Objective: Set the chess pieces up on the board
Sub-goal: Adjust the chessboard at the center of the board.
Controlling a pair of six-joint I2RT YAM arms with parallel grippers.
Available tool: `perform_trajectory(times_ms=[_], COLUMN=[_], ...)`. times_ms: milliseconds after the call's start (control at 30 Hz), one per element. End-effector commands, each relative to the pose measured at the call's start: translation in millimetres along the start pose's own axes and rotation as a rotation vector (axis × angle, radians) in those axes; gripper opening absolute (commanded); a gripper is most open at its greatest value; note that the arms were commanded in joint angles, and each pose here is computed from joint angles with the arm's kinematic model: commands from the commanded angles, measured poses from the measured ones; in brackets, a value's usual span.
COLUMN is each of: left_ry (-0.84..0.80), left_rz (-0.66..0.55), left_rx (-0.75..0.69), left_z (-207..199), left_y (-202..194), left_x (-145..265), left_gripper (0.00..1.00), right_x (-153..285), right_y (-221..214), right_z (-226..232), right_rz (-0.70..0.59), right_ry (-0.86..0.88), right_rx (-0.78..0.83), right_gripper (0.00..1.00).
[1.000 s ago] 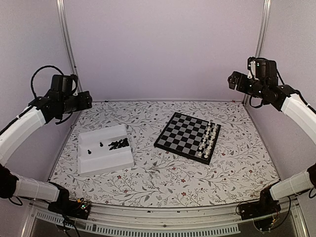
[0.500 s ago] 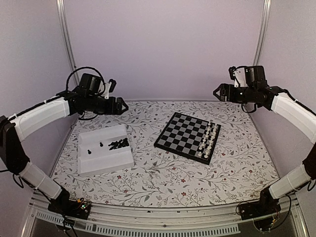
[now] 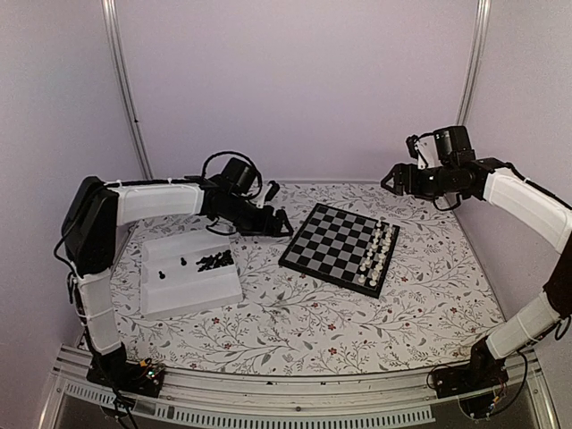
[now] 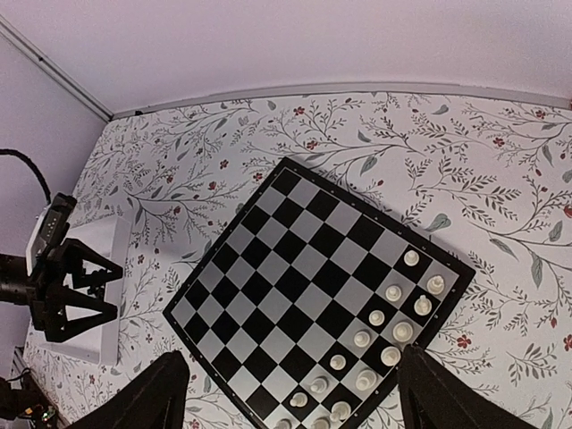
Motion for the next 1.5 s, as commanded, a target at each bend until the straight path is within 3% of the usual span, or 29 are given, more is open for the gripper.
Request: perform_trajectory(times_ms=[0,267,667,1167,1467], left_ry=[-0.029,0.026,-0.011,-0.125,-0.123], left_rz=[0.02,0.078,0.152,0.249,0.274], left_rx=[0.026,0.075,0.048,-0.087,-0.231], left_z=[-8.6,8.7,4.7,-59.3,-100.5], left_y=[11.4,5.8,-14.4,-53.7,-83.2], left_x=[-24.0,-65.4,-91.1,-83.2,-71.0], left_gripper=[0.88,0.87,0.84,0.79,0.76], right_x=[-10.9,-25.0,-47.5,-72.9,-118.6], right_y=[-13.9,-27.7,-32.7,-30.2,-20.8], right_z=[-3.9,-11.2,-13.2,-18.4,-25.3], right_rz=[0.078,0.163,0.234,0.248,0.26], right_ry=[0.014,-0.019,0.024,0.037,0.056], right_rx=[-0.034,-0.036,-0.052,-0.051,-0.113], right_gripper=[0.84,0.82,0.76,0.72,0.68])
Point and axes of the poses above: each gripper's point midway between its finger pads, its own x axis back along the fingers, its own z axis along the line the jaws close on, y = z × x, the point moved 9 cm from there along x, back along the fingers, and after that the axes turned 8 degrees about x, right-handed, at the moved point
